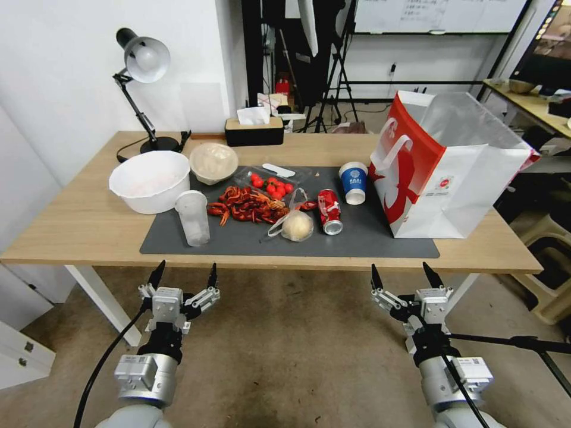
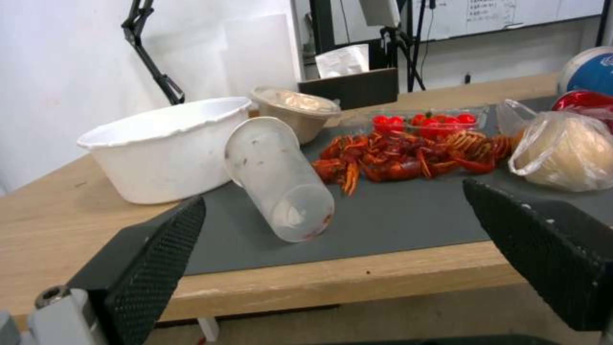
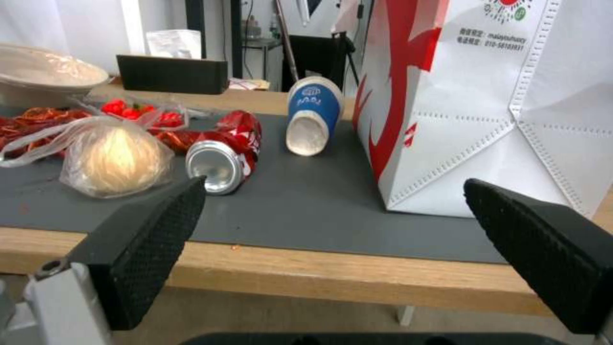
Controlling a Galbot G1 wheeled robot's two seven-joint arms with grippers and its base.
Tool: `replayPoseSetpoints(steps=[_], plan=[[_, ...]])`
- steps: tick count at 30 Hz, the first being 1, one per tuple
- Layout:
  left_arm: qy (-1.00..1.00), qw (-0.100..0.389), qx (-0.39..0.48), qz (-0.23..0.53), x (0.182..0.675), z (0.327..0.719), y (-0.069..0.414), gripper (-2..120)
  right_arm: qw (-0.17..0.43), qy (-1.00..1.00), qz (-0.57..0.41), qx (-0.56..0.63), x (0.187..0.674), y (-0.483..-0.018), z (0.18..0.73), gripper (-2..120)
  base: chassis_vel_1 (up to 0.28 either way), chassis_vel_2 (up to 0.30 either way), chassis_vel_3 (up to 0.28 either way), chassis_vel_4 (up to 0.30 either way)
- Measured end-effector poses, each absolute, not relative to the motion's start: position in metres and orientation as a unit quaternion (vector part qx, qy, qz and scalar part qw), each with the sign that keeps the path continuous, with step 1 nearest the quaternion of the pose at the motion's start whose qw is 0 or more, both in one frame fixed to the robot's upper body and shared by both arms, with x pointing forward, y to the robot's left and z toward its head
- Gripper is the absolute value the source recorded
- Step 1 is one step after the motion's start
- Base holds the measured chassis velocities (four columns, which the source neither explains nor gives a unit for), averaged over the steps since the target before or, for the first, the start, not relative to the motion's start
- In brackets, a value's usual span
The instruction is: Pick up the trash from the table and place it into the takeout bag.
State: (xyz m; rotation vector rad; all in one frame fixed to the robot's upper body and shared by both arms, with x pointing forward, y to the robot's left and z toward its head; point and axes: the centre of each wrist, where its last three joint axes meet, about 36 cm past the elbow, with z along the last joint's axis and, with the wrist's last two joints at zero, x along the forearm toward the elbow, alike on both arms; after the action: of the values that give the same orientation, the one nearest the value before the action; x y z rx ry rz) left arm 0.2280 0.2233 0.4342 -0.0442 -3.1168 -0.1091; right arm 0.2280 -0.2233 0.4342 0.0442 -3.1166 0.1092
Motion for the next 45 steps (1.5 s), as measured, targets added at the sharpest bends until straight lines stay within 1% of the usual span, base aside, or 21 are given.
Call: replayPoseSetpoints(steps=[22, 26, 27, 28, 29, 31, 32, 38, 45], plan=[[-0.999, 0.011, -0.014, -0.035, 0.228, 0.434, 0.223, 100, 0.012, -0.999, 0.035, 0.014, 0.228, -0.224, 0.435, 100, 0.000, 0.000, 0.000, 0.000], [-0.999, 0.010, -0.016, -0.026, 0.230, 0.436, 0.221, 100, 0.013, -0.999, 0.030, -0.010, 0.230, -0.235, 0.453, 100, 0.000, 0.000, 0.000, 0.000], [-1.000, 0.010, -0.019, -0.011, 0.233, 0.439, 0.217, 100, 0.012, -0.999, 0.027, -0.026, 0.231, -0.242, 0.465, 100, 0.000, 0.000, 0.000, 0.000], [-0.998, 0.001, -0.039, 0.047, 0.244, 0.455, 0.199, 100, 0.012, -0.998, 0.021, -0.050, 0.230, -0.252, 0.486, 100, 0.000, 0.000, 0.000, 0.000], [-0.995, -0.010, -0.056, 0.087, 0.251, 0.467, 0.188, 100, 0.010, -0.998, 0.017, -0.060, 0.229, -0.256, 0.495, 100, 0.000, 0.000, 0.000, 0.000], [-0.993, -0.012, -0.061, 0.096, 0.252, 0.470, 0.186, 100, 0.009, -0.998, 0.014, -0.062, 0.229, -0.257, 0.497, 100, 0.000, 0.000, 0.000, 0.000], [-0.991, -0.015, -0.072, 0.115, 0.254, 0.475, 0.181, 100, 0.009, -0.998, 0.005, -0.061, 0.228, -0.259, 0.500, 100, 0.000, 0.000, 0.000, 0.000], [-0.990, -0.023, -0.073, 0.119, 0.255, 0.474, 0.180, 100, -0.001, -0.999, -0.007, -0.050, 0.229, -0.257, 0.499, 100, 0.000, 0.000, 0.000, 0.000], [-0.990, -0.035, -0.076, 0.110, 0.256, 0.460, 0.182, 100, -0.011, -0.999, -0.026, -0.030, 0.233, -0.253, 0.490, 100, 0.000, 0.000, 0.000, 0.000]])
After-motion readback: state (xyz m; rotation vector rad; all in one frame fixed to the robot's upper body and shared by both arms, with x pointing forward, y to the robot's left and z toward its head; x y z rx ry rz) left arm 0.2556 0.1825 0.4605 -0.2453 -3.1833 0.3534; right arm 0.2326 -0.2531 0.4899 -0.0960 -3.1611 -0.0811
